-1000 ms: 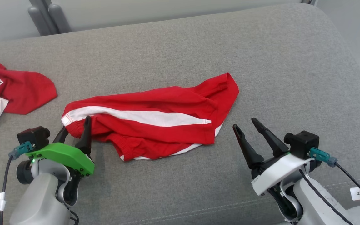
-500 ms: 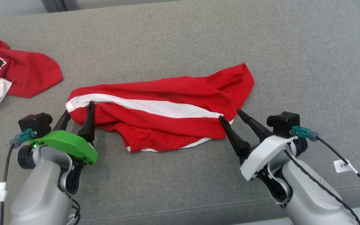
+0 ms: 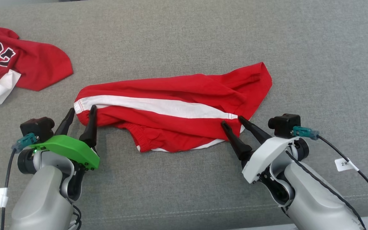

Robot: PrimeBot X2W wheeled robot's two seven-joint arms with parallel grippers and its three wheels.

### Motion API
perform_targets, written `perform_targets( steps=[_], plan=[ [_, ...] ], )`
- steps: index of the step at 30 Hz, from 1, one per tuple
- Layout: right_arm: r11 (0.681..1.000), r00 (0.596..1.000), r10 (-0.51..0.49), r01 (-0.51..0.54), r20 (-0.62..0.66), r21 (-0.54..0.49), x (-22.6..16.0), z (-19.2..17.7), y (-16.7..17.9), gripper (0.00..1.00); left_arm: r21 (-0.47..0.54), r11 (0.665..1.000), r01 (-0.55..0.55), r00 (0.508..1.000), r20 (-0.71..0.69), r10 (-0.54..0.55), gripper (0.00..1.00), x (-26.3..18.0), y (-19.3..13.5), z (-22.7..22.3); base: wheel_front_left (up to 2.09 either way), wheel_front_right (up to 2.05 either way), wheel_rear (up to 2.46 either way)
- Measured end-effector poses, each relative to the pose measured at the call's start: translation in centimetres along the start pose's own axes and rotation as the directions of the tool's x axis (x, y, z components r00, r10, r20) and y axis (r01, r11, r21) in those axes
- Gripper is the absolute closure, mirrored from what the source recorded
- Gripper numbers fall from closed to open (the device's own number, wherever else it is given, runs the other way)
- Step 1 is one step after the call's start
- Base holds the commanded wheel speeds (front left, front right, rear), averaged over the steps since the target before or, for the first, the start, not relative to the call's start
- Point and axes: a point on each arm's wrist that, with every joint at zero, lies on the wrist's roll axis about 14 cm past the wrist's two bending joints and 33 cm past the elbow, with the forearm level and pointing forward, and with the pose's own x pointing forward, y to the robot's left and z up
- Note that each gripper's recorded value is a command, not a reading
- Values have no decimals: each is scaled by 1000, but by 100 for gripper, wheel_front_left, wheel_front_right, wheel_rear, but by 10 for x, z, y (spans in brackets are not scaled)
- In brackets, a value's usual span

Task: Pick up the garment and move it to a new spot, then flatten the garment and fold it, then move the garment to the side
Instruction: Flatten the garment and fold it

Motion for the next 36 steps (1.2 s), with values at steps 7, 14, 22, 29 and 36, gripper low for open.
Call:
perform_targets(
  steps=[7,14,22,29,36],
  plan=[
    [1000,1000,11,-11,-25,11,4,-6,3,0,12,1000,-8,1000,-9,8,0,-2,4,-3,0,0,0],
    [1000,999,22,-22,-39,4,8,-8,5,79,-20,1000,-20,1000,-10,20,0,-5,4,-7,0,0,0],
    [999,999,41,-41,-33,-2,11,-8,10,100,-35,999,-15,1000,4,15,0,-4,0,-5,0,0,0],
    [999,999,43,-43,12,-13,11,3,10,100,-31,1000,0,1000,18,1,72,-3,-5,0,0,0,0],
    [998,996,50,-47,75,-38,12,22,10,100,-26,999,26,999,41,-25,100,-2,-14,9,0,0,0]
  ],
)
